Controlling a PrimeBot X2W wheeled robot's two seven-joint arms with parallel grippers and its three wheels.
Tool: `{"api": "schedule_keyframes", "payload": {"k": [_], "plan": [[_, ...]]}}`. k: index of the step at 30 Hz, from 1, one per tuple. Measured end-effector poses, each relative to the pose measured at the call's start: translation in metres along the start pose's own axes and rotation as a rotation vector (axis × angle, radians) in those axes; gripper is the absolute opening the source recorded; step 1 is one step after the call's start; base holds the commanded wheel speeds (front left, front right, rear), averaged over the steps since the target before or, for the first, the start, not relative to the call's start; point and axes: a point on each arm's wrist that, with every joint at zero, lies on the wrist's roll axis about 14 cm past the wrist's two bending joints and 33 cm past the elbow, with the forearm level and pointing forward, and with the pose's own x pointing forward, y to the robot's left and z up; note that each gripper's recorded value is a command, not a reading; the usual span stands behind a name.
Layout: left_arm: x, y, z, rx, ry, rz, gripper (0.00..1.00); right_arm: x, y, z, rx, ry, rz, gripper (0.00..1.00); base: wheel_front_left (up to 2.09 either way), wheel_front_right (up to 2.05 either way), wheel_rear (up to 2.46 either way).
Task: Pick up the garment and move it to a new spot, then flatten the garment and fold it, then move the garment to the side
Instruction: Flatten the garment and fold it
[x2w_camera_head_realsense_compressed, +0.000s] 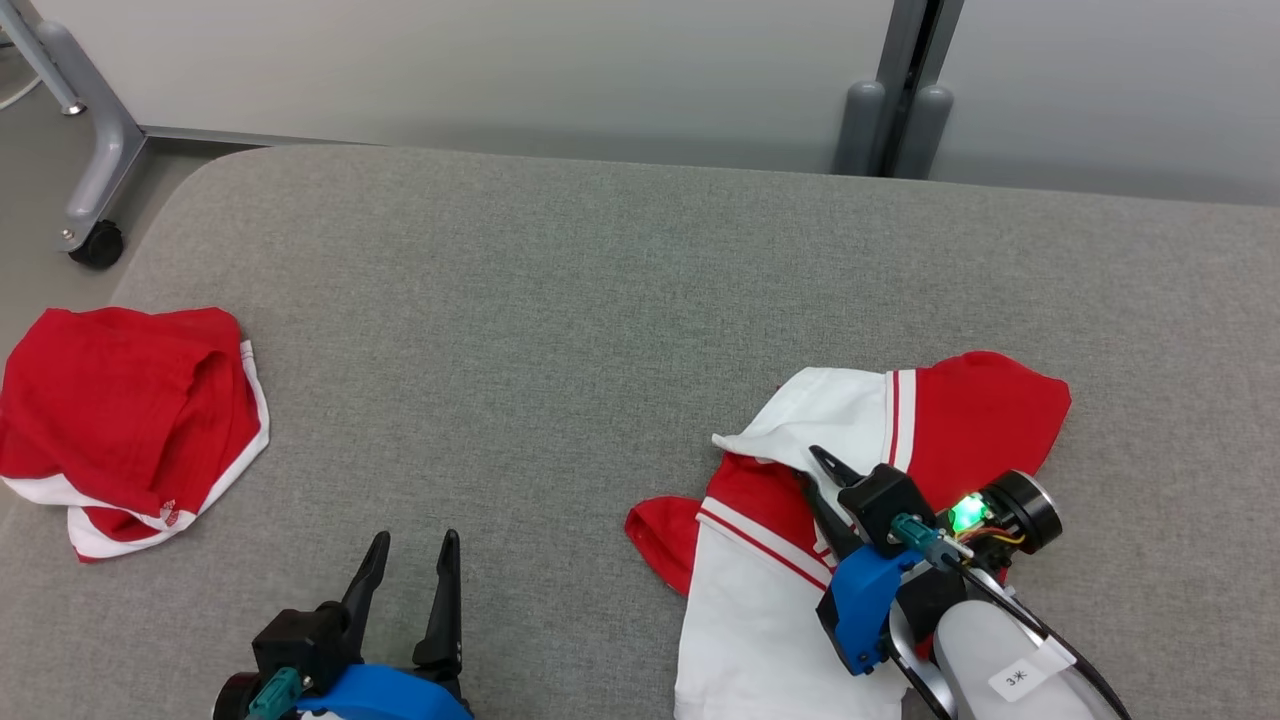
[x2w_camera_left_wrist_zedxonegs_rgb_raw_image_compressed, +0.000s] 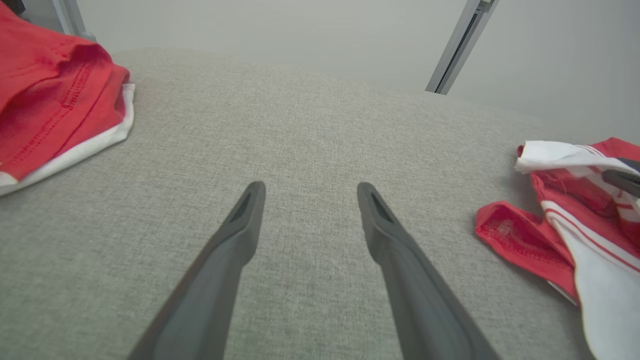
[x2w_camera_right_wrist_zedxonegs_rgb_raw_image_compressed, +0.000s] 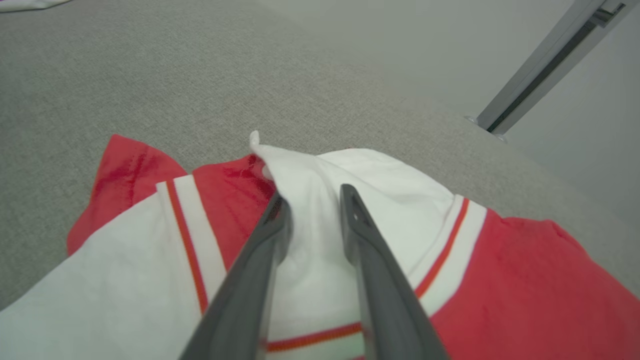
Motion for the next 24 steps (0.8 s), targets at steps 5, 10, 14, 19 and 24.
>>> {"api": "schedule_keyframes", "payload": {"k": [5, 10, 14, 19, 24], "plan": [[-0.002, 0.001, 0.001, 0.005, -0.003, -0.001, 1.00, -0.002, -0.012, 0.010, 0.031, -0.047, -0.037, 0.00, 0.00, 0.00, 0.00], [-0.007, 0.001, -0.001, 0.002, -0.002, 0.001, 1.00, -0.002, -0.037, 0.056, 0.043, -0.215, -0.099, 0.00, 0.00, 0.00, 0.00], [-0.010, 0.000, 0.001, 0.001, -0.011, -0.001, 1.00, -0.005, -0.049, 0.124, 0.007, -0.408, -0.110, 0.00, 0.00, 0.00, 0.00], [-0.014, -0.005, 0.002, 0.002, -0.021, -0.015, 1.00, -0.019, -0.042, 0.229, -0.064, -0.675, -0.054, 0.00, 0.00, 0.00, 0.00], [-0.017, -0.009, 0.002, 0.004, -0.024, -0.023, 1.00, -0.035, -0.051, 0.316, -0.100, -0.864, -0.049, 0.00, 0.00, 0.00, 0.00]]}}
